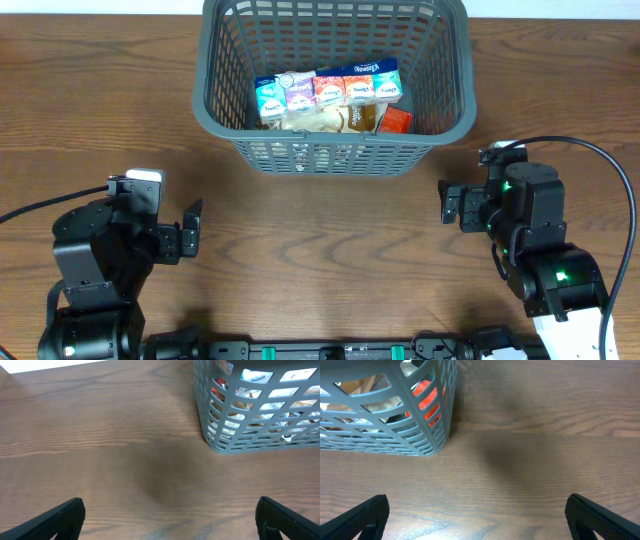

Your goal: Pack container

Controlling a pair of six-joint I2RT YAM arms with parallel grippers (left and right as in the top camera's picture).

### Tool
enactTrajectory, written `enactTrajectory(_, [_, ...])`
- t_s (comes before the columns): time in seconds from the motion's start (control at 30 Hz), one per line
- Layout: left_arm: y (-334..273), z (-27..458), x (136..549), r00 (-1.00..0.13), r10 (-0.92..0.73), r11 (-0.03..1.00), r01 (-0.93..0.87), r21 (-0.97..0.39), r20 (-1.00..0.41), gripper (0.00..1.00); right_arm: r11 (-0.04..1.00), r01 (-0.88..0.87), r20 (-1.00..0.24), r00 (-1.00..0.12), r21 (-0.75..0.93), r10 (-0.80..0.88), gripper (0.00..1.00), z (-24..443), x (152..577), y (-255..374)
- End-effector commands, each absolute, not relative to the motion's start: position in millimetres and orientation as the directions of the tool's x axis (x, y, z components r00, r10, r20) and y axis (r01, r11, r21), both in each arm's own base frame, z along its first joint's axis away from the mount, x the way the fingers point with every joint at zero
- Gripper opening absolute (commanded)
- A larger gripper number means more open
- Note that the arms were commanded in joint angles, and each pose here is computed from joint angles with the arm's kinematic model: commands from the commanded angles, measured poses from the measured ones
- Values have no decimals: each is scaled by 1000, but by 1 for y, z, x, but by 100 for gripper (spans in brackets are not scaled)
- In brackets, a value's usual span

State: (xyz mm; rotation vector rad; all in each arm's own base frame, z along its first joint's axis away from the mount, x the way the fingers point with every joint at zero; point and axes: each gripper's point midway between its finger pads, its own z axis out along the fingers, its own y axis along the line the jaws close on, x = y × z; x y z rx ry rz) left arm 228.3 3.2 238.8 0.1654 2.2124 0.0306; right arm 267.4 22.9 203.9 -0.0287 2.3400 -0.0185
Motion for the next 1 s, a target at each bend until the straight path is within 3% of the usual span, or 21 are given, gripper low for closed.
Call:
enactTrajectory(0.0, [6, 241, 228, -589, 119, 993, 88, 83, -799, 99, 1000, -11, -724, -689, -21, -23, 99, 207, 267, 24])
enactTrajectory(0.57, [6, 241, 228, -590, 119, 993, 88, 83, -799, 99, 999, 4, -719, -695, -37, -24, 99, 206, 263, 19])
enactTrajectory(0.73, [6, 240, 227, -595, 119, 993, 89, 82, -795, 99, 999, 36, -793, -610, -20, 6, 99, 230, 248, 12])
enactTrajectory(0.97, [6, 240, 227, -595, 119, 993, 89, 82, -795, 99, 998, 37, -941, -332, 59, 68, 99, 246, 224, 8])
